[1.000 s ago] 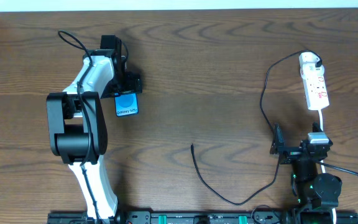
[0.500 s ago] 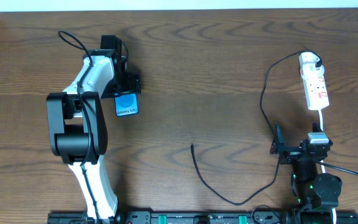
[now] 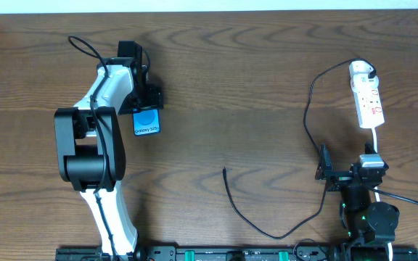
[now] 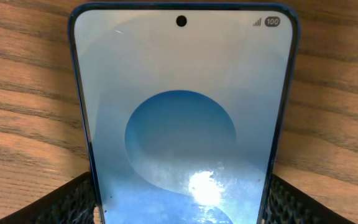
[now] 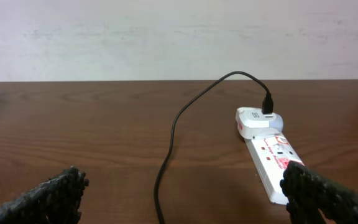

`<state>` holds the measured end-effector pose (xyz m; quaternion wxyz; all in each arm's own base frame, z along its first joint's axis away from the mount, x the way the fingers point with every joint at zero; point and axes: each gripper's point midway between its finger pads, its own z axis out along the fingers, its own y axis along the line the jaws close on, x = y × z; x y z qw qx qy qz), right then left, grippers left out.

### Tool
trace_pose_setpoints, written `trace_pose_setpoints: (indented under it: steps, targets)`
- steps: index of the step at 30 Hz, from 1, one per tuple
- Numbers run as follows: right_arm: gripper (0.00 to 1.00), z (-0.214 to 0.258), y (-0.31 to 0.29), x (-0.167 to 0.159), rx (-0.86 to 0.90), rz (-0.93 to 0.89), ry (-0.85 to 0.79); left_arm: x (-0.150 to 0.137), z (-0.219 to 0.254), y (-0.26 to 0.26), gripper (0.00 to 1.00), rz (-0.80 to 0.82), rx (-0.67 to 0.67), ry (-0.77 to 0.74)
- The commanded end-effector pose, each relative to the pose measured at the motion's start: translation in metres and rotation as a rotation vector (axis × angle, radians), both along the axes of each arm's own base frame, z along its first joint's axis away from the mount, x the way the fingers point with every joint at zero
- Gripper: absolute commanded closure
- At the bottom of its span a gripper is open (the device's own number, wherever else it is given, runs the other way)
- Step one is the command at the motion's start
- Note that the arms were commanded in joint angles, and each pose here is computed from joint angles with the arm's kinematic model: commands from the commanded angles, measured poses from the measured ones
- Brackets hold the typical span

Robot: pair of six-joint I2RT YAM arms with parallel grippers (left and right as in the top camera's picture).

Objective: Plug charger to phone and switch on socket
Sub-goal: 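Close the left gripper on the phone's top end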

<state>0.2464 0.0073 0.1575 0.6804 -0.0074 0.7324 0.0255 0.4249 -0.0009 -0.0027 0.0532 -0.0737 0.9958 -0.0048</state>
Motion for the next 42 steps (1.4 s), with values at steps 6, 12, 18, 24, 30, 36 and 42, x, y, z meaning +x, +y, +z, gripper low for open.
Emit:
trace_pose_setpoints:
  steps: [6,12,18,24,30,36,42]
  targets:
    - [0.01,-0.0005,0.0009,-0.0003,0.006,0.002,0.0,-0.0223,-0.0252,0.0034,0.22,0.009,0.015,0.09]
    - [0.01,-0.0005,0.0009,-0.0003,0.006,0.002,0.0,-0.0222,-0.0252,0.0034,0.23,0.009,0.015,0.09]
    - [0.01,-0.0004,0.0009,-0.0003,0.006,0.002,0.0,-0.0224,-0.0253,0.0034,0.26,0.008,0.015,0.09]
    - [0.01,-0.0005,0.0009,-0.0003,0.006,0.002,0.0,-0.0223,-0.0252,0.0034,0.3,0.009,0.015,0.09]
    - [0.01,-0.0004,0.0009,-0.0003,0.006,0.002,0.0,-0.0223,-0.0252,0.0034,0.38,0.009,0.015,0.09]
    - [0.01,-0.0004,0.0009,-0.0003,0.006,0.002,0.0,-0.0222,-0.0252,0.0034,0.62,0.009,0.015,0.09]
    - [0.01,-0.0005,0.0009,-0.0003,0.006,0.002,0.0,-0.0223,-0.0253,0.0033,0.92,0.009,0.014,0.09]
